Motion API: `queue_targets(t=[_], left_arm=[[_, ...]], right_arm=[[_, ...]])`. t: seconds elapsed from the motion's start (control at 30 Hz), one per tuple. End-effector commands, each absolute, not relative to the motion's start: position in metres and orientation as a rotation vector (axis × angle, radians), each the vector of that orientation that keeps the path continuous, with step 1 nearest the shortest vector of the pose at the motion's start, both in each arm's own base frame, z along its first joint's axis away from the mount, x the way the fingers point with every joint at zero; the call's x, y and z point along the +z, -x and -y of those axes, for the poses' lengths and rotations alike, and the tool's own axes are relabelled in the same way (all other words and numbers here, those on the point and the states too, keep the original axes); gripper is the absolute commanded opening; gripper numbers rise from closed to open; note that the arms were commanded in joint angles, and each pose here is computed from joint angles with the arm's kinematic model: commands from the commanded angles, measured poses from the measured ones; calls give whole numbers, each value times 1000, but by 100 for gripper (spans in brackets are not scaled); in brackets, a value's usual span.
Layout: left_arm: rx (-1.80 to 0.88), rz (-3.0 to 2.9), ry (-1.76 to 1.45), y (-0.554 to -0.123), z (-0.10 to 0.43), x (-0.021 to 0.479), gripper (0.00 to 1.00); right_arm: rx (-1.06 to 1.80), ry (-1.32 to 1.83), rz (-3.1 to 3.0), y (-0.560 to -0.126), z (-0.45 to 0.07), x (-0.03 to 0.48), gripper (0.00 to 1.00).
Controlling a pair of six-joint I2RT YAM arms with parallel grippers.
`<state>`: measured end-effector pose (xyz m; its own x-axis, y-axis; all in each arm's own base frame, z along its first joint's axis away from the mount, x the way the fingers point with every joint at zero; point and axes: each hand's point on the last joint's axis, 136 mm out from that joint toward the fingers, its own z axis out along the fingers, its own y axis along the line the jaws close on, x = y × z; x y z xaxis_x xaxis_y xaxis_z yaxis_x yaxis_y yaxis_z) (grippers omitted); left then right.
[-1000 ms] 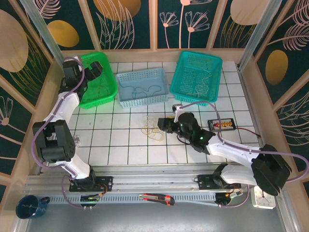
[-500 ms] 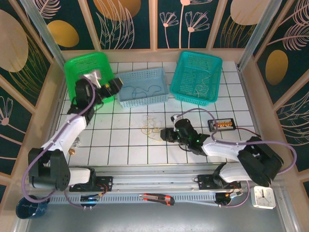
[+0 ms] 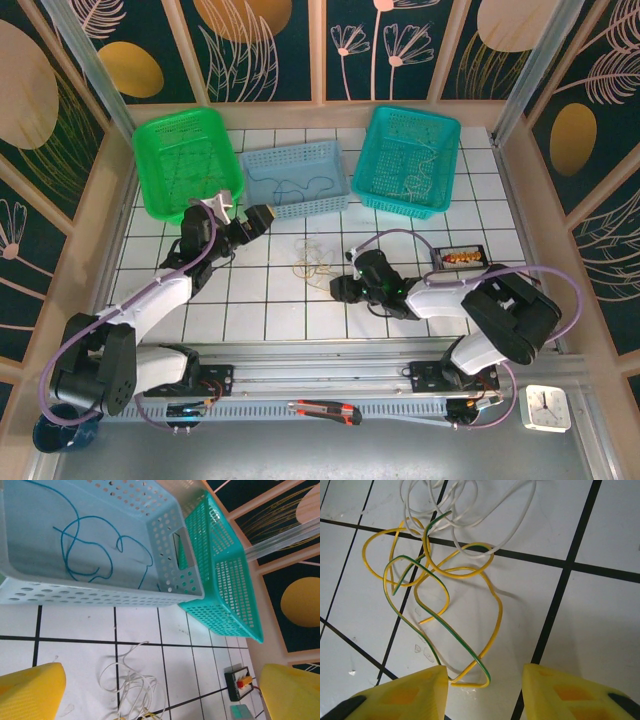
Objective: Untangle the cables
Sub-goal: Untie the cable from multiple cables.
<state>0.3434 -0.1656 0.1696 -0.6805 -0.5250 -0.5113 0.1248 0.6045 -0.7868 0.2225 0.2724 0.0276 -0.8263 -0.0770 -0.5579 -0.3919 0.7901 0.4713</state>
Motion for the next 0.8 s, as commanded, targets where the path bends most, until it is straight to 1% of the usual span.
queue_targets(t=[0.0, 0.03, 0.07, 0.17, 0.33, 0.5, 0.77], left_arm=[[-1151, -2015, 284, -343, 173, 186, 99], [-1153, -2017, 282, -343, 174, 186, 99], [-1154, -2019, 278, -343, 174, 186, 99], [-1155, -2022, 276, -343, 175, 185, 99], [-1154, -2027, 269, -343, 176, 184, 99], [-1166, -2032, 247, -341, 180, 186, 99], [-1233, -2043, 158, -330, 210, 189, 99]], right_arm=[[828, 375, -2398, -235, -286, 39, 42], [827, 376, -2396, -237, -287, 39, 40], [829, 378, -2391, -239, -289, 41, 36], [835, 389, -2384, -241, -292, 45, 21], [849, 401, -2360, -242, -294, 59, 0], [867, 399, -2306, -242, -293, 86, 0], [933, 374, -2176, -247, -293, 138, 0]])
